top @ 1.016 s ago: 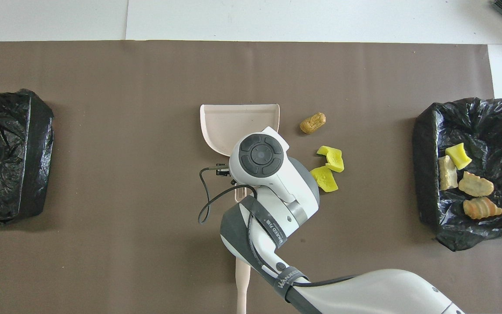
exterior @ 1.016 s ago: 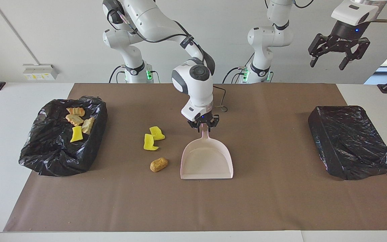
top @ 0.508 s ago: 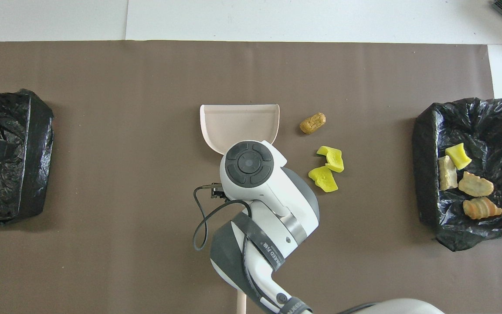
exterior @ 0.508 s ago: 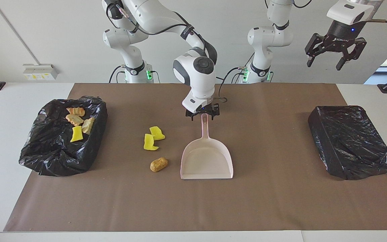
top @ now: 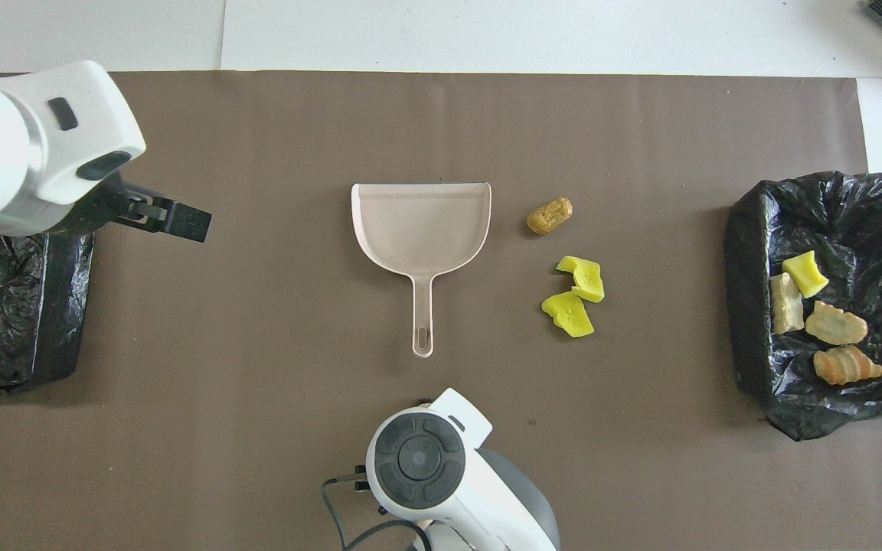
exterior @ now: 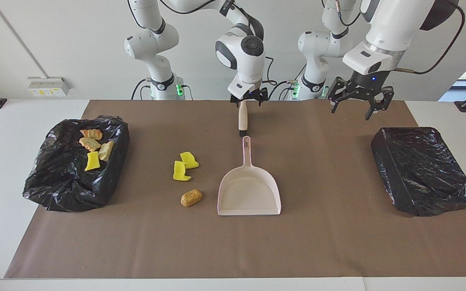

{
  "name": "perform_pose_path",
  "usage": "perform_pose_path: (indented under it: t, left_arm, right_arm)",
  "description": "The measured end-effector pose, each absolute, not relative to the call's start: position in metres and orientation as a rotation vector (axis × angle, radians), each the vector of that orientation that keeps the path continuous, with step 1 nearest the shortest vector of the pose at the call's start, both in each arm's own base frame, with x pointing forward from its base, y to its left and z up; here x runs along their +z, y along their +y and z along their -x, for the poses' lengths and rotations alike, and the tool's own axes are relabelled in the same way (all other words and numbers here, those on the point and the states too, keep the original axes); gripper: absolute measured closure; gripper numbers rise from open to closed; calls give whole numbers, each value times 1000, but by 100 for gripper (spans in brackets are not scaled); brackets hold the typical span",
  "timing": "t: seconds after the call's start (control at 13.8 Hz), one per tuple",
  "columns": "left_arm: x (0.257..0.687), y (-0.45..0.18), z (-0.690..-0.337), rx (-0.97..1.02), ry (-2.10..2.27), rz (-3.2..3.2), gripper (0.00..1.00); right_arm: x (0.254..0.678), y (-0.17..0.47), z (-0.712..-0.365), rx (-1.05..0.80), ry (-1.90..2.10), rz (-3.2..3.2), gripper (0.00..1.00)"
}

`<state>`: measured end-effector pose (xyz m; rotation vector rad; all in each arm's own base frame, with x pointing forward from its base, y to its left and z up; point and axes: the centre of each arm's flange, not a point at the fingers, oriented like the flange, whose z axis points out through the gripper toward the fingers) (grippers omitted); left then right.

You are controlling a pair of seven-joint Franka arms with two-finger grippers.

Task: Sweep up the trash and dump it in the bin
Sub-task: 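Bring the dustpan back and set it on the table with the right gripper, then grasp the dustpan handle with the left gripper while the right gripper grasps the brush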

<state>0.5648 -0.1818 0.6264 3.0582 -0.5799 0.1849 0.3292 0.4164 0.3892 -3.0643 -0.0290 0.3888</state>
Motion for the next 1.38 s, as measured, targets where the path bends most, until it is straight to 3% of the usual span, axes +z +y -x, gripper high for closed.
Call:
perform_pose_path:
  t: [0.36,0.8,0.87,1.02,1.23,1.31,1.38]
  left_arm:
    - [565,-260,-562,210,-675,-3019,0]
    - [446,-389,-516,177,-538,-3012,0]
    - [425,-397,-508,165,-537,-3014,0]
    - [398,-397,-499,135,-517,-3028,0]
    - [390,-393,-495,120,-469,-3041,0]
    - [390,-395,-493,129,-440,-3040,0]
    - [390,-398,-490,139,-419,-3037,0]
  right_arm:
    - [356,388,-245,442,-28,3055,0]
    - [334,387,-237,394,-9,3033,0]
    - [331,390,-235,389,-18,3031,7]
    - [325,395,-229,398,-47,3035,34]
    - [322,398,-232,404,-82,3031,67]
    - [323,399,-234,405,-90,3027,74]
    - [325,400,-236,414,-94,3027,74]
